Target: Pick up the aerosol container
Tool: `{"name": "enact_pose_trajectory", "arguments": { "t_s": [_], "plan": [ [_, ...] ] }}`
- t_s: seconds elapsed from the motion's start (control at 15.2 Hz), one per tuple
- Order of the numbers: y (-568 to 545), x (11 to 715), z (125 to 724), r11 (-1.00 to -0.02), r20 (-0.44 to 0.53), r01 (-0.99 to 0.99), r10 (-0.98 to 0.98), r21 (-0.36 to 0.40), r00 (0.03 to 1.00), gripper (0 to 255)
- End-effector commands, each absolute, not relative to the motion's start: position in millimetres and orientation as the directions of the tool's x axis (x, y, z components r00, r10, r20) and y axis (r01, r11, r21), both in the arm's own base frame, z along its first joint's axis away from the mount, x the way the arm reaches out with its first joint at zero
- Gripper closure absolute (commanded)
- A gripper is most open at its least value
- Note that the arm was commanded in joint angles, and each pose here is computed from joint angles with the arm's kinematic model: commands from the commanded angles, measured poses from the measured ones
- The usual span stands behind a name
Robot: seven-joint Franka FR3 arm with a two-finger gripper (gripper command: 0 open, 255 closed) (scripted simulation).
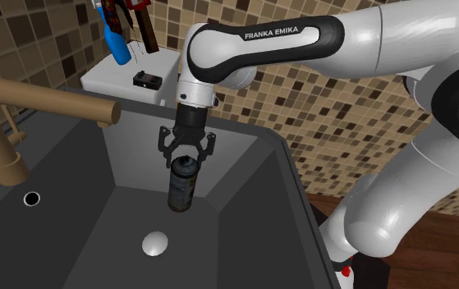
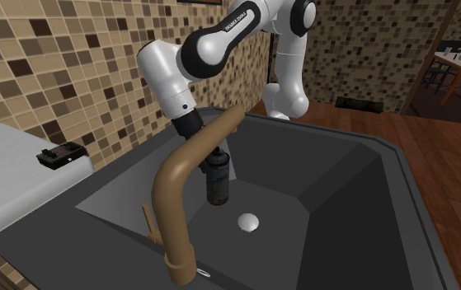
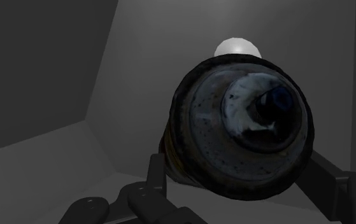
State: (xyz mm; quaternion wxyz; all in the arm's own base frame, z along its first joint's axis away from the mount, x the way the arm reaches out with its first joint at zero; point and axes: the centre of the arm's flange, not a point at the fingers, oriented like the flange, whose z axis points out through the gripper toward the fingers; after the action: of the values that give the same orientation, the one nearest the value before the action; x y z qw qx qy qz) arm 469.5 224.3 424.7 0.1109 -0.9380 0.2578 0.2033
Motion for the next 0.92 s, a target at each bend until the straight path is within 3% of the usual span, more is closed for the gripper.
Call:
{"name": "enact_pose_trajectory", "arguments": {
  "t_s": [0.0,0.86],
  "plan": [
    [225,469,433,-0.843,-0.439,-0.528,-0.438,-0.103,0.784,255],
    [225,469,501,-0.843,-0.439,-0.528,-0.438,-0.103,0.784,255]
  ]
}}
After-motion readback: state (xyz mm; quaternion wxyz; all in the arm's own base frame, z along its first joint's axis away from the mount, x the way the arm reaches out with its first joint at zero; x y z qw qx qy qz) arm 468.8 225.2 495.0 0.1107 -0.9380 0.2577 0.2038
